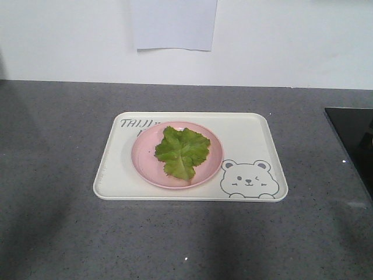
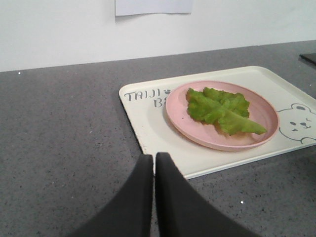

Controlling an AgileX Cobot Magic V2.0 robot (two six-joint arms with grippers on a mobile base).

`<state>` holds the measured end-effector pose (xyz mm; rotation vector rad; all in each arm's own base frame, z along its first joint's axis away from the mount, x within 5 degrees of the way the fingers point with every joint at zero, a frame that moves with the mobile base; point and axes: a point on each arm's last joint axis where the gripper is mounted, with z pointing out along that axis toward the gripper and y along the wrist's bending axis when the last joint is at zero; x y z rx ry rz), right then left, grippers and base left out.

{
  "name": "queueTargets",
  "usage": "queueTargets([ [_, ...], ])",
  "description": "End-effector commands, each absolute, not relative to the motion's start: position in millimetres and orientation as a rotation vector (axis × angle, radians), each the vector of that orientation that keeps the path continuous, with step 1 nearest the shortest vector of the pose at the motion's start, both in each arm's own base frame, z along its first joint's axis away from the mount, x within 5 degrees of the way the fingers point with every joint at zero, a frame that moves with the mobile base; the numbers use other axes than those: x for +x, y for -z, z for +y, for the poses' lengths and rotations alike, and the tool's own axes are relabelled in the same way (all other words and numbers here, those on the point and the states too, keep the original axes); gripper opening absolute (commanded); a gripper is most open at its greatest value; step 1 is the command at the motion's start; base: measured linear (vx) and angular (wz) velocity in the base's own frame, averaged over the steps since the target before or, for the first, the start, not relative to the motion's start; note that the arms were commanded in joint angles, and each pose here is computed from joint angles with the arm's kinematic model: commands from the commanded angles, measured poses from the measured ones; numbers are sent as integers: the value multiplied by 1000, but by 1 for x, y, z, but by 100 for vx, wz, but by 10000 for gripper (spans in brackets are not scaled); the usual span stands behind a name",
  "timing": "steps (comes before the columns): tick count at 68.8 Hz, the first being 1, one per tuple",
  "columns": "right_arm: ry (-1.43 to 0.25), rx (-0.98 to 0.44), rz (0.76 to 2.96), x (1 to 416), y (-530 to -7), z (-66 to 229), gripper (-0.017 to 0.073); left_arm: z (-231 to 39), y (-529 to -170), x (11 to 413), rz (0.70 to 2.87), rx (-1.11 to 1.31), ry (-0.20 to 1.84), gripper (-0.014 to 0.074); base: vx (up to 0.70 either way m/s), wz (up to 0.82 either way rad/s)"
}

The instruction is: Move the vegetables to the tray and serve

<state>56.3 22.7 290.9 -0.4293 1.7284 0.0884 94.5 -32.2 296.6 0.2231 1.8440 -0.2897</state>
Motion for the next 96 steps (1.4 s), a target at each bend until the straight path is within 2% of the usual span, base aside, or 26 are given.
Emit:
queueTargets([
  [1,-79,-386,1654,58,-304,21,-6,-34,-314,96,1727,202,326,-7,0,0],
  [45,-79,-386,1654,58,-304,21,-6,-34,-314,96,1726,205,323,-6,0,0],
  [55,-80,-386,1655,58,-304,21,-6,-31,-310,95,1699,283,216,-6,0,0],
  [65,-80,-386,1655,58,-304,21,-6,-23,-286,90,1640,215,188,-6,0,0],
  [85,-80,-386,1655,58,-304,21,-6,-8,-213,69,1543,14,163,-6,0,0],
  [96,-80,-386,1655,58,-304,21,-6,-3,-195,60,1555,-69,141,-6,0,0],
])
